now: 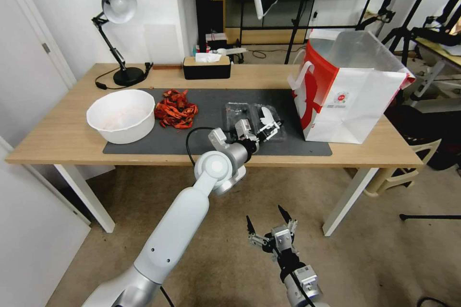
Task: Close the takeout container lid, then place the container into the takeout bag.
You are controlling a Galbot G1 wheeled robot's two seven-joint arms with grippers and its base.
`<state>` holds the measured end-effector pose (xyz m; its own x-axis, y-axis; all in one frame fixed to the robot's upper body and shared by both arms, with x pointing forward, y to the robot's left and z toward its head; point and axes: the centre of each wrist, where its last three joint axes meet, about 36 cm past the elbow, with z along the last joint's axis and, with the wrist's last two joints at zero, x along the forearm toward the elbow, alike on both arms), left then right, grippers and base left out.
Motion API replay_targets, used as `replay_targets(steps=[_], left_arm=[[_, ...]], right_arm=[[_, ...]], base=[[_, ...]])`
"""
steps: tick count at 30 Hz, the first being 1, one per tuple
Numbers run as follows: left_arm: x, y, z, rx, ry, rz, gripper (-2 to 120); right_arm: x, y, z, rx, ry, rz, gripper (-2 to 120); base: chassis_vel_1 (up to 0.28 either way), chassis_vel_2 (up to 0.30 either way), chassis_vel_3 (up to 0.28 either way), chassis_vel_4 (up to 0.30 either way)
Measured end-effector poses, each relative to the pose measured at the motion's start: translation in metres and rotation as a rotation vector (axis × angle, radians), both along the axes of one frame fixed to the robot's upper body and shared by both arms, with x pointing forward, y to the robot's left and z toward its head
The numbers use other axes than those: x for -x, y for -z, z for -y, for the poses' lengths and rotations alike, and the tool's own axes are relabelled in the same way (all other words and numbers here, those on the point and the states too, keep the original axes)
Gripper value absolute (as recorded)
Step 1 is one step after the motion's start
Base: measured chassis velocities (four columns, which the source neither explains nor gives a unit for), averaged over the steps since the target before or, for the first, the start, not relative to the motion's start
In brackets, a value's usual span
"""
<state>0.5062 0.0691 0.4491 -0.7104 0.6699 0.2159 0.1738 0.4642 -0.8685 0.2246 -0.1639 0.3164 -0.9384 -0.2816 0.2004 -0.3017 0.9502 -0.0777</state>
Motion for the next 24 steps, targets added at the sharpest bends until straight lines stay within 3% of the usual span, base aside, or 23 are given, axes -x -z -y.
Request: replay_targets(steps=[11, 24], left_arm=[[0.011, -0.007, 0.001, 0.002, 0.026, 0.006, 100], [0.015, -0.002, -0.022, -0.063, 0.028, 0.017, 100]], right_arm=[[0.001, 0.001, 0.0, 0.0, -0.002, -0.004, 100], [-0.002, -0.01, 0.011, -0.015, -0.044, 0.016, 100]], base=[[0.0, 0.0, 0.0, 0.0], [0.0, 0.0, 0.0, 0.0]])
